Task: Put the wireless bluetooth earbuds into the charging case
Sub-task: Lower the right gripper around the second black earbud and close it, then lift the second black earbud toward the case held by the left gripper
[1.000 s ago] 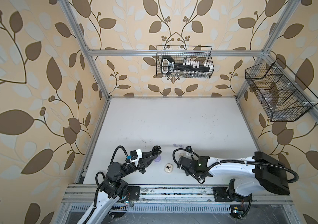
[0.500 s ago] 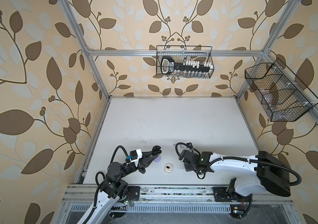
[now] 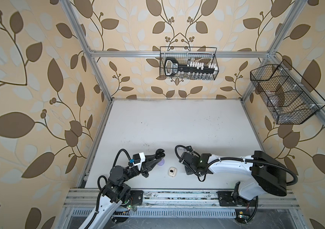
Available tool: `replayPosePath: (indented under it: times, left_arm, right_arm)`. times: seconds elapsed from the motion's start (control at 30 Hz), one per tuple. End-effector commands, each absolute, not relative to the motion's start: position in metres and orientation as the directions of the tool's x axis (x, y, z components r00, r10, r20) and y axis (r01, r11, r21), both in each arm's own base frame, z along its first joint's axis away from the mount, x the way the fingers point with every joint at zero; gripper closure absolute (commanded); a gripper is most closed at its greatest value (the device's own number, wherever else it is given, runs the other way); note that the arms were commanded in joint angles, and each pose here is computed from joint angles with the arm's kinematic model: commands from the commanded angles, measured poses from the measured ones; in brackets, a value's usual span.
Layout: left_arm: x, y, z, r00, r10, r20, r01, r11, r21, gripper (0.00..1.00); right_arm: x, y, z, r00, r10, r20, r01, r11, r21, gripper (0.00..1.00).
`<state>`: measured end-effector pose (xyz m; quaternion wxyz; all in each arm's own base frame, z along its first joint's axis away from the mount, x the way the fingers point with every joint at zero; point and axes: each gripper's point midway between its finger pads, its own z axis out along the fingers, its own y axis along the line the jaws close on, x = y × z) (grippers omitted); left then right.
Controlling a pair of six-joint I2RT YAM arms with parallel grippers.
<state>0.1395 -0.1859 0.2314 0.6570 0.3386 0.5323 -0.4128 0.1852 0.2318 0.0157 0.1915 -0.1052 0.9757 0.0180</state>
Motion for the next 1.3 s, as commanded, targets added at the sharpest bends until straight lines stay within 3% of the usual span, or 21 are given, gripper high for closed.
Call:
replayPosePath:
  times: [0.0,0.43,1.03,1.27]
  left_arm:
    - [0.136,-0.185,0.243,0.153,-0.197,-0.968,0.901,0.431,0.054,1.0]
    - [0.136,-0.185,0.243,0.153,-0.197,-0.968,0.9,0.432,0.055,1.0]
    - [0.135,-0.185,0.243,0.154,-0.197,-0.968,0.901,0.43,0.056,1.0]
    - [0.135,-0.185,0.244,0.151,-0.198,-0.968,0.901,0.43,0.053,1.0]
  right_arm:
    - [0.18,0.228,0.004,-0.919,-0.218,-0.329,-0.221,0.975,-0.029,0.68]
    - [0.177,0.219,0.005,-0.914,-0.229,-0.336,-0.216,0.973,-0.077,0.71]
    - [0.172,0.221,0.006,-0.906,-0.226,-0.357,-0.212,0.974,-0.08,0.84]
    - [0.186,0.238,0.047,-0.857,-0.172,-0.485,-0.197,0.98,0.002,0.85]
